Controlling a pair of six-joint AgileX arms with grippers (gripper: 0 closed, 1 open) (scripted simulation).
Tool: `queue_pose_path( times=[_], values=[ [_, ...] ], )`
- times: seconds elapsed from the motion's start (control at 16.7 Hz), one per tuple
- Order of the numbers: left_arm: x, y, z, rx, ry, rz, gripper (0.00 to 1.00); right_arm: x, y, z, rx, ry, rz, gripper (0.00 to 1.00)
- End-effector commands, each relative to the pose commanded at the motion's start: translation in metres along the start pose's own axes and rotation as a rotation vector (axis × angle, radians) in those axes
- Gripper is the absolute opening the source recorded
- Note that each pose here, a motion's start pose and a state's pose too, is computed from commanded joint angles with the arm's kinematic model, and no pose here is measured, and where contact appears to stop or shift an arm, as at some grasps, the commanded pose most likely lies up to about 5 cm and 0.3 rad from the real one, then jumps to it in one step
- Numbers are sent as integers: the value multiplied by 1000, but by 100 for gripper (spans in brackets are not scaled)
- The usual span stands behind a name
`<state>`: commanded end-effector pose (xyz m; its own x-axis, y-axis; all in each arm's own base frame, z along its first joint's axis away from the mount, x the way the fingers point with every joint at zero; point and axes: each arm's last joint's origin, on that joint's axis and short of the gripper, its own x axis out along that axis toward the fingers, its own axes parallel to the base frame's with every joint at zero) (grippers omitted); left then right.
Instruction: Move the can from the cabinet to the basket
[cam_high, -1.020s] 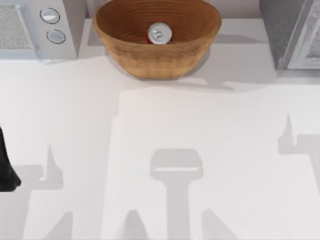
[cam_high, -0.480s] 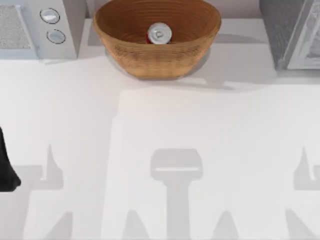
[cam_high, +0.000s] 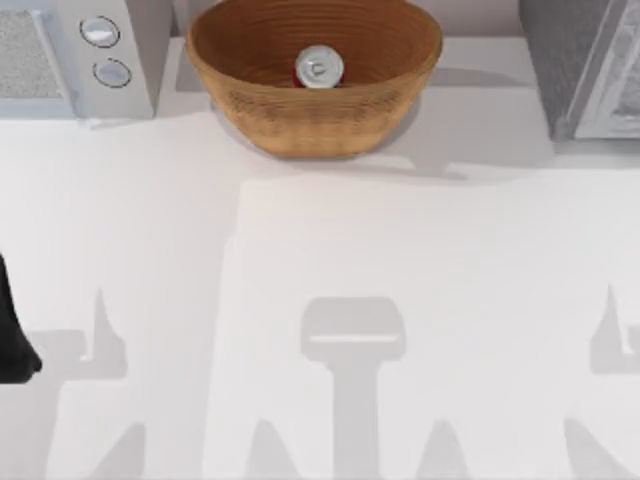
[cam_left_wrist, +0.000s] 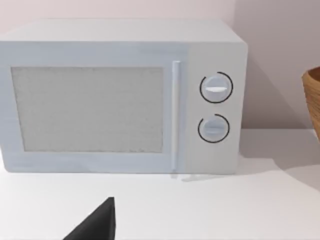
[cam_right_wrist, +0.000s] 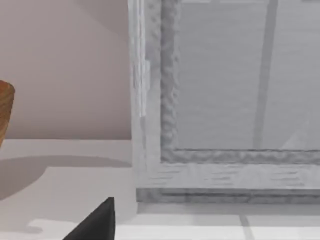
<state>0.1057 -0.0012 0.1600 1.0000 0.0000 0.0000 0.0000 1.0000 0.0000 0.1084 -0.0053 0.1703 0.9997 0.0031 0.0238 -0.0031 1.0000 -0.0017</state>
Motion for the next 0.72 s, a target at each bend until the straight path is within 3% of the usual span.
queue_pose_path(
  times=[0.36, 0.72],
  values=[
    [0, 0, 0, 0, 0, 0, 100, 26, -32, 30, -24, -36, -3, 100],
    [0, 0, 0, 0, 0, 0, 100, 58, -110, 26, -18, 7, -5, 100]
  ],
)
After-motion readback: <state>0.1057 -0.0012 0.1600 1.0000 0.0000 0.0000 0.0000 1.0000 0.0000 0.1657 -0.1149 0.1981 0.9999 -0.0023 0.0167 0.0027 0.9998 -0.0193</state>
